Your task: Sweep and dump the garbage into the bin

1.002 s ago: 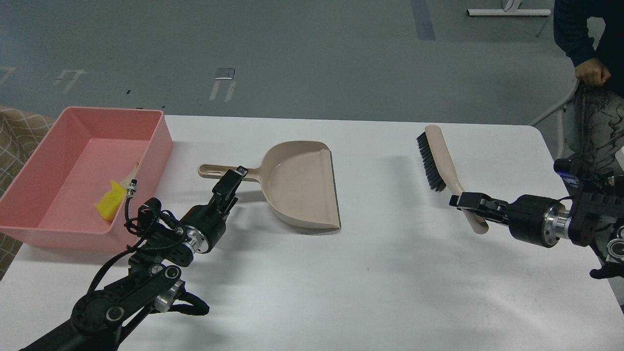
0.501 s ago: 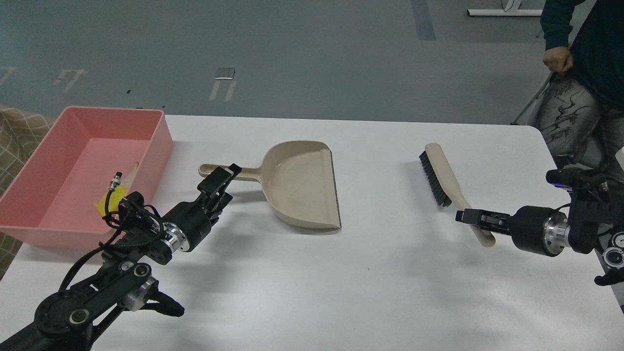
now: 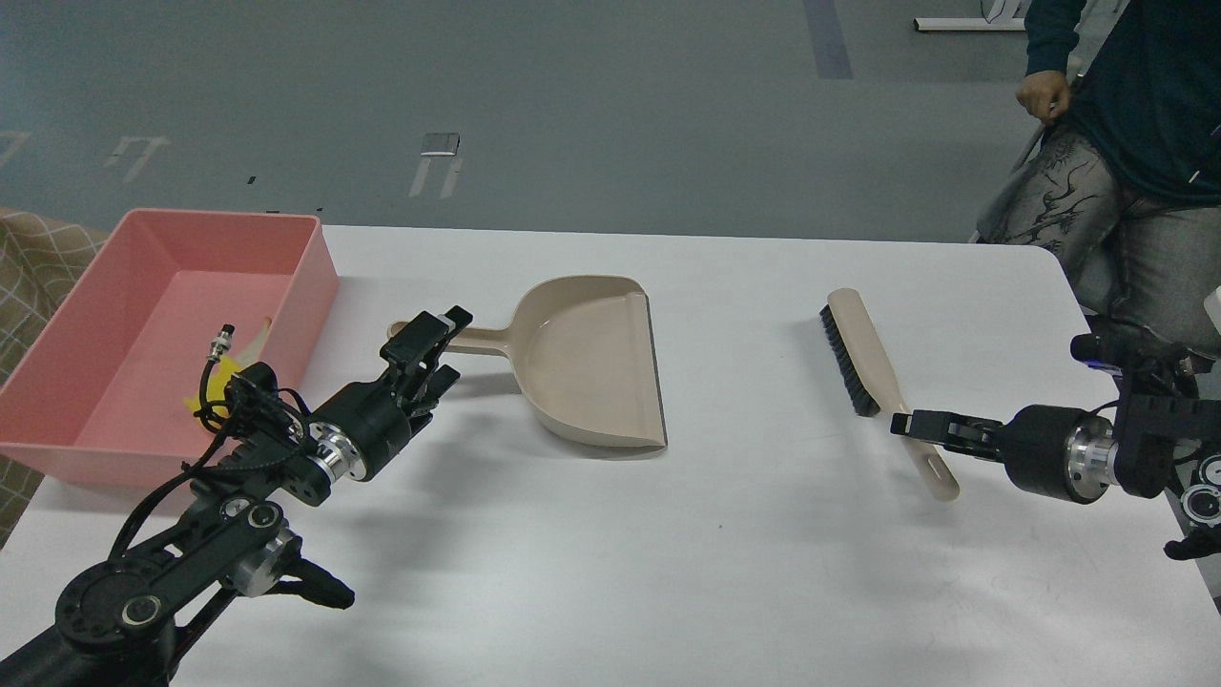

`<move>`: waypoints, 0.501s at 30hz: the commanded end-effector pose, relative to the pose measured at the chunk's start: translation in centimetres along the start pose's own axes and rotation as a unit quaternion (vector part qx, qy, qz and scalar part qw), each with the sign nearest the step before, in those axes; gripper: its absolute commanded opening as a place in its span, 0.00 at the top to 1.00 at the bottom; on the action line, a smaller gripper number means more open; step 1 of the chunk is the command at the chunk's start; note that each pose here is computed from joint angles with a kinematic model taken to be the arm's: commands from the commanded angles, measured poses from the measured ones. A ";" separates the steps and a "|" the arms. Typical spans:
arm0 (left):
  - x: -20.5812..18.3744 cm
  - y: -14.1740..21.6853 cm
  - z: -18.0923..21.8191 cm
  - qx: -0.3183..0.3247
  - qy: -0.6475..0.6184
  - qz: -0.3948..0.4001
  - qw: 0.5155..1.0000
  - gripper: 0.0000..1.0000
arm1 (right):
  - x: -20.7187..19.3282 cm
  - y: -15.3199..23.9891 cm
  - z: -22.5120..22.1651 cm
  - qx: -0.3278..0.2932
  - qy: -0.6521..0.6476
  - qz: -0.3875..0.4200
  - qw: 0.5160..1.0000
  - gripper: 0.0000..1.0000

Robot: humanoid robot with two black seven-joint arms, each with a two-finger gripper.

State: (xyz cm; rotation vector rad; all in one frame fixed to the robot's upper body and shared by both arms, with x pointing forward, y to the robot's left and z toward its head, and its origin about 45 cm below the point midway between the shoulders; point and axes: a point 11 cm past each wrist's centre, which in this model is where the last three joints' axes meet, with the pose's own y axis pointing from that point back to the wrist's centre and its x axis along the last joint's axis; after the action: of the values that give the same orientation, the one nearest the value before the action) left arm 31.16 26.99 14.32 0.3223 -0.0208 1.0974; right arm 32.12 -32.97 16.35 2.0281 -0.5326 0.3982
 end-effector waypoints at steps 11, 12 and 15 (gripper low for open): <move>4.7 4.4 7.3 -0.081 0.023 -0.059 0.995 0.02 | 9.5 8.6 0.2 0.015 -0.042 0.130 0.990 0.00; 5.8 4.4 8.5 -0.100 0.026 -0.052 0.993 0.02 | 10.8 9.4 -0.2 0.022 -0.040 0.150 0.988 0.00; 7.9 3.8 12.3 -0.153 0.019 -0.038 0.987 0.02 | 14.0 11.2 -0.9 0.037 -0.044 0.201 0.978 0.00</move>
State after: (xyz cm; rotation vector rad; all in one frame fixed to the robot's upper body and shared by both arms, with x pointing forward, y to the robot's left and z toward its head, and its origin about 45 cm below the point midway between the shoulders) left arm 31.49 31.50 24.96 0.1053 -0.0773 0.9900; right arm 36.63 -39.18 28.70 2.0131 -0.8997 0.5174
